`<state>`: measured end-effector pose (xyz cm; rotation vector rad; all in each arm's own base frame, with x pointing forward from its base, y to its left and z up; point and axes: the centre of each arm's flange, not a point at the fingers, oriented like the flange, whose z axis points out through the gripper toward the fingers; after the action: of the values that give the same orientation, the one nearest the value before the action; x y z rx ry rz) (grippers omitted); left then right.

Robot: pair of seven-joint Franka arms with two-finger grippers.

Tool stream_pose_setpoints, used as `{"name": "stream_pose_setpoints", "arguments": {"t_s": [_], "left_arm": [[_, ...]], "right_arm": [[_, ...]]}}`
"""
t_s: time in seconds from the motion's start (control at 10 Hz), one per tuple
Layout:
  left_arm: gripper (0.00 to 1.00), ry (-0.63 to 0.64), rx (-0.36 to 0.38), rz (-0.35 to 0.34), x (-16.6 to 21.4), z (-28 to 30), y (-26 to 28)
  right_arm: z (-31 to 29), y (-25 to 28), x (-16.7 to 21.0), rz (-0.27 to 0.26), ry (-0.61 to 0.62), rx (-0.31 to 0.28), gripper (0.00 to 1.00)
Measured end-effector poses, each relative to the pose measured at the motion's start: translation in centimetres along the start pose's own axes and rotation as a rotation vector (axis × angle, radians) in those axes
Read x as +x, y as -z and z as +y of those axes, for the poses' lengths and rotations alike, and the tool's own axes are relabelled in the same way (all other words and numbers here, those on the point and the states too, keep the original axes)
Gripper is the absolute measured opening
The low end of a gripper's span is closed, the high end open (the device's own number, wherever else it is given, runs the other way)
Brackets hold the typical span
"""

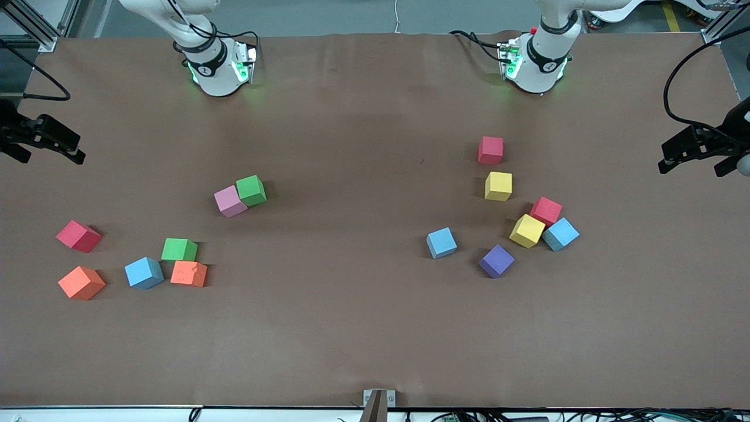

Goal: Arrange 11 blocks into digit 3
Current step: 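Reach the green cube with the right gripper while the left gripper reaches blue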

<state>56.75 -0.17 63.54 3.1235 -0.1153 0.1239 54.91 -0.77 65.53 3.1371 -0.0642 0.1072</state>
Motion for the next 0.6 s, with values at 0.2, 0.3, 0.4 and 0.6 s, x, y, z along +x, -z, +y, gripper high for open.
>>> {"name": "stream_pose_setpoints", "arguments": {"t_s": [0.2,0.3,0.4,0.6], "left_arm": [[1.00,-0.014,0.000,-0.001,-0.1,0.1,0.2],[1.00,-0.016,-0.002,-0.021,-0.3,0.1,-0.2],[1.00,-0.016,-0.004,-0.046,-0.4,0.1,-1.2],[1.00,0.072,-0.004,-0.120,-0.6,-0.2,-4.7]], "right_arm": [[-0.1,0.0,0.0,0.000,0.001,0.000,1.00],[-0.2,-0.1,0.0,-0.003,0.003,0.000,1.00],[-0.4,-0.5,-0.2,-0.022,0.007,0.000,1.00],[-1.1,-2.9,-0.4,-0.078,0.020,-0.001,1.00]]}}
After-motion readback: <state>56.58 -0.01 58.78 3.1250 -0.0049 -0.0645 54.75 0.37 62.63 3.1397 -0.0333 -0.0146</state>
